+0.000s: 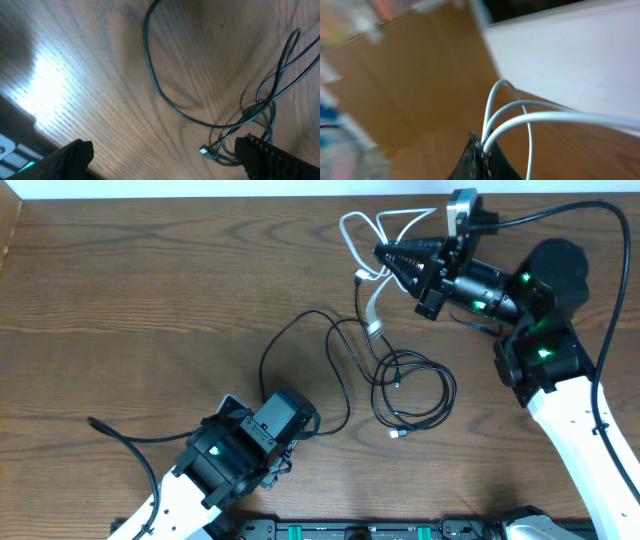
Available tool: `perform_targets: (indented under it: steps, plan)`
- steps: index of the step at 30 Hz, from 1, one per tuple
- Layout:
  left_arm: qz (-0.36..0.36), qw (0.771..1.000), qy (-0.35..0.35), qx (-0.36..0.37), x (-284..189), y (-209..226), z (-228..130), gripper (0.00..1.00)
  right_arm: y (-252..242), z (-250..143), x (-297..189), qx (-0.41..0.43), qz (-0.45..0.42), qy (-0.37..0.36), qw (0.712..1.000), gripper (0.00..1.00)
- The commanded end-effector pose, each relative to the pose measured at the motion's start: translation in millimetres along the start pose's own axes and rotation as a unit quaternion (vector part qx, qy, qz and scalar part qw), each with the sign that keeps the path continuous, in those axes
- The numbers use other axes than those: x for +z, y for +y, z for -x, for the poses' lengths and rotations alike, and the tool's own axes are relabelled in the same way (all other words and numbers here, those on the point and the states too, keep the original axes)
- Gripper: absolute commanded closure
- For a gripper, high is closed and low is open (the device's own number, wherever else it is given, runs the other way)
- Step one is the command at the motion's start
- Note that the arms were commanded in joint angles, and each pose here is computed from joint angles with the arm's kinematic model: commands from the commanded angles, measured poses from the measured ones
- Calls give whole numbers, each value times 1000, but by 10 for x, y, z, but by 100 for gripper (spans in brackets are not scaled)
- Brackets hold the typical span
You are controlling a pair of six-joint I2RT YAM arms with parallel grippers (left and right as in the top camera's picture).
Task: Untangle cables
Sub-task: 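Carry the white cable up and right with the right gripper, then move the right gripper off to the right and drop the white cable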
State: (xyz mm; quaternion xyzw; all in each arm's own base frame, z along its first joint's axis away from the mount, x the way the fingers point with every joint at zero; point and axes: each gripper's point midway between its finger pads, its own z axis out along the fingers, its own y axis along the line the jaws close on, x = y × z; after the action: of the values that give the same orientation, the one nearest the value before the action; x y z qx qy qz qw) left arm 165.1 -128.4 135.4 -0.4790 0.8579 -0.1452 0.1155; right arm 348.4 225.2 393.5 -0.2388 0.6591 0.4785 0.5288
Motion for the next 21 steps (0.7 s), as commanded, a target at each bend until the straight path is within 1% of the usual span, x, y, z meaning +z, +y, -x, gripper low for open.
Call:
perform_targets:
  steps: [1,4,7,11,14,16,18,21]
  plan:
    - [-9,1000,-7,1,-53,-44,38,4,-432,64,-66,-70,-118,-13,990,99]
    - [-9,1000,-7,1,-53,-44,38,4,-849,9,-243,-93,-228,2,969,99]
    - [-9,1000,-7,1,-53,-44,39,4,-1247,-12,-532,-131,-337,25,932,99]
    - [-9,1000,-7,1,-53,-44,38,4,-1806,46,-1136,-185,-498,62,845,99]
    - [-9,1000,-7,1,-53,-44,38,4,-2164,124,-1623,-228,-591,97,768,99]
    - [-9,1000,-7,1,-53,-44,38,4,-2388,158,-1913,-255,-632,125,721,99]
    - [-9,1000,-7,1,-53,-44,39,4,-2655,167,-2187,-278,-658,152,683,99]
    - [-9,1000,-7,1,-53,-44,38,4,-3057,78,-2594,-300,-684,200,635,99]
